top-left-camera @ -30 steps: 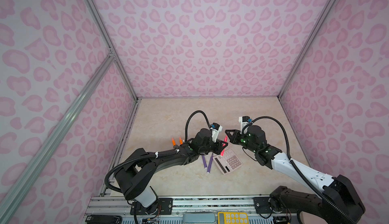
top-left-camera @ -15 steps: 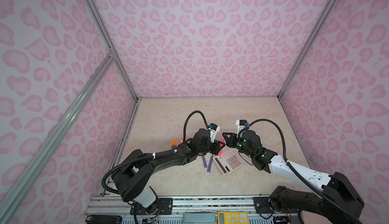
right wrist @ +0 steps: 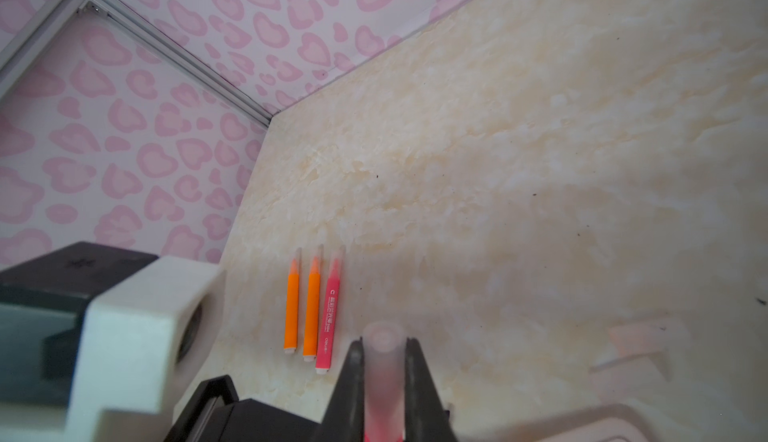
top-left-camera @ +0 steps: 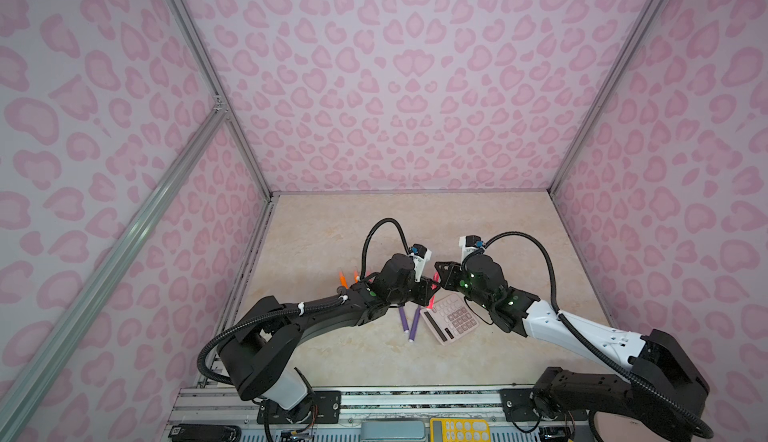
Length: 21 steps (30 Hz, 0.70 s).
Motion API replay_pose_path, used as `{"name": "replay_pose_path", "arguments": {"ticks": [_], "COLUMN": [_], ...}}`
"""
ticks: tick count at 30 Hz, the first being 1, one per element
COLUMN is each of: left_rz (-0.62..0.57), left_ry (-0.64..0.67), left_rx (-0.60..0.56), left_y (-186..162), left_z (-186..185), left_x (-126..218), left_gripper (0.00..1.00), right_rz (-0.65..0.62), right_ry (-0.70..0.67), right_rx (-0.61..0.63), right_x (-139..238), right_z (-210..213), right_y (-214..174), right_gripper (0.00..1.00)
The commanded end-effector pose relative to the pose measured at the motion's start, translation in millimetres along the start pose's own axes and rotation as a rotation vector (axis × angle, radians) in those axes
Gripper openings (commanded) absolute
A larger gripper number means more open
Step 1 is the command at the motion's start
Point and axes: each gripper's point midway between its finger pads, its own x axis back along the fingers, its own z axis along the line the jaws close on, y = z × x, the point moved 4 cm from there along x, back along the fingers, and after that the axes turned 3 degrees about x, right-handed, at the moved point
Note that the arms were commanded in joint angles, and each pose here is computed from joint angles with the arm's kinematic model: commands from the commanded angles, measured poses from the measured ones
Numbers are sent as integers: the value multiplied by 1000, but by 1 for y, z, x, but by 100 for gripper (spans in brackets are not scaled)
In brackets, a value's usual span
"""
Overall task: Insert the pens into the pen caps
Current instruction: 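Press the right gripper down on the capped pink marker tip while the left holds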
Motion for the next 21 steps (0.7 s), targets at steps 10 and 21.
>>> {"name": "replay_pose_path", "arguments": {"ticks": [10, 21], "left_rz": [-115, -149], "left_ry": [30, -33], "left_rx": [5, -18], "left_y": [21, 23], "left_z": [2, -8], "left_x": [9, 19], "left_gripper": [3, 3], "right_rz": [64, -20], "right_ry": [93, 206], "right_rx": [41, 54], "right_x": [2, 23], "right_z": [9, 21], "right_y": [-16, -6], "right_gripper": [0, 13]}}
